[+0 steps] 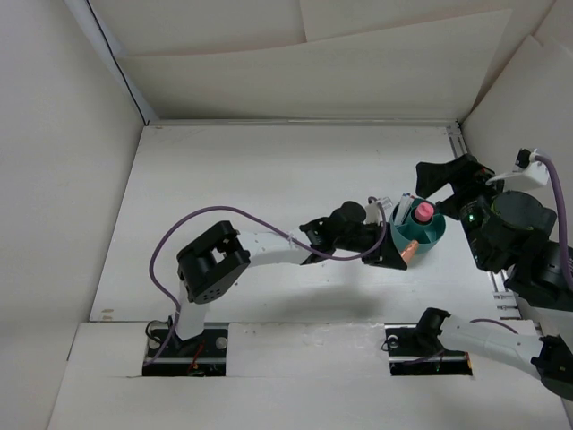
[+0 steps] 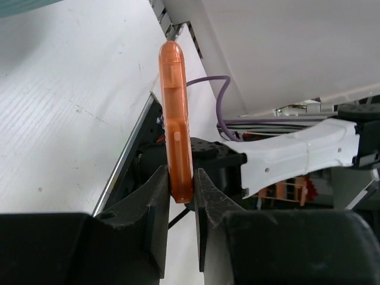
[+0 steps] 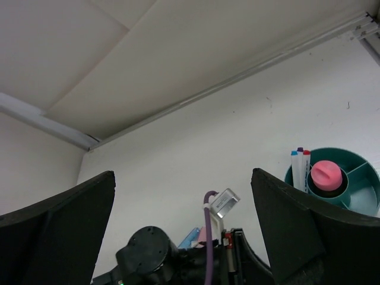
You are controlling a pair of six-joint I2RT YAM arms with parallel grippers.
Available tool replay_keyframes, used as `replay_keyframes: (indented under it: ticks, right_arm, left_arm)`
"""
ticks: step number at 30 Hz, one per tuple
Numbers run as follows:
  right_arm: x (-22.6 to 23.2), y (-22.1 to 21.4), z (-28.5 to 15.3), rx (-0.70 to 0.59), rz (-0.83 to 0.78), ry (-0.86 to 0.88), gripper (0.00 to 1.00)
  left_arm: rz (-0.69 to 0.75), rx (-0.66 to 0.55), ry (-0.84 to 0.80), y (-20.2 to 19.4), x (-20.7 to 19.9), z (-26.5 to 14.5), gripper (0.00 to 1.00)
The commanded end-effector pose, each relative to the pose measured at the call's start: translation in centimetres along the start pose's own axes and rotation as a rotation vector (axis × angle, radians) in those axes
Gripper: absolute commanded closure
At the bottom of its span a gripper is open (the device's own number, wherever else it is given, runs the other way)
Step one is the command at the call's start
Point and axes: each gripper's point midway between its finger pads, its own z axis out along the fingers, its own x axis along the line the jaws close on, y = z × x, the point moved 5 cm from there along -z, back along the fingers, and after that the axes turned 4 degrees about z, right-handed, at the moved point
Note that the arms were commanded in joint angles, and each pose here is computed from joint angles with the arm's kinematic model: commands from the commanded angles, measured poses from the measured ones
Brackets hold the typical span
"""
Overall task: Sort the stationery into containers
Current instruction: Place the stationery in the storage box.
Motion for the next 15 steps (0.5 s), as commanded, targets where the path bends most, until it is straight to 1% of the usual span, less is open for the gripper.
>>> replay_keyframes:
  ticks: [1,4,5,7,9,10,15]
  right_arm:
    - [0.4,0.6,0.2,-0.009,-0.036,-0.013,0.00]
    - [0.8,0.6,0.2,-0.003,-0.029,0.012,0.00]
    - [0.8,0.6,0.2,-0.003,-0.029,0.012,0.00]
    - [1.1,0.4,0.3,0.001,-0.030,0.027,0.00]
    - [0.9,0.1,0.4,0.006,-0.048,0.023,0.00]
    - [0.8,0.3,0.3,0.002,-0.040,0.027,0.00]
    - [0.1,0.2,-0.2,0.005,-0.036,0.036,0.00]
  left_arm:
    - [-0.027,-0.006,-0.057,2.5,-3.5,-0.3,1.00]
    - [-0.077,-0.018,-0.037,3.7,-2.6,0.0,1.00]
    - [-0.077,-0.029,-0.056,4.3,-3.5,0.0,1.00]
    - [-0.106,-0.022,-0.027,4.6,-2.3,0.7,1.00]
    - [-0.105,-0.016,-0.034,5.1,-2.7,1.2,1.00]
    - [-0.131,0.003,-0.019,5.2,-1.7,1.6,1.00]
    - [-0.162,0.036,0.017,5.3,-0.6,2.8,1.00]
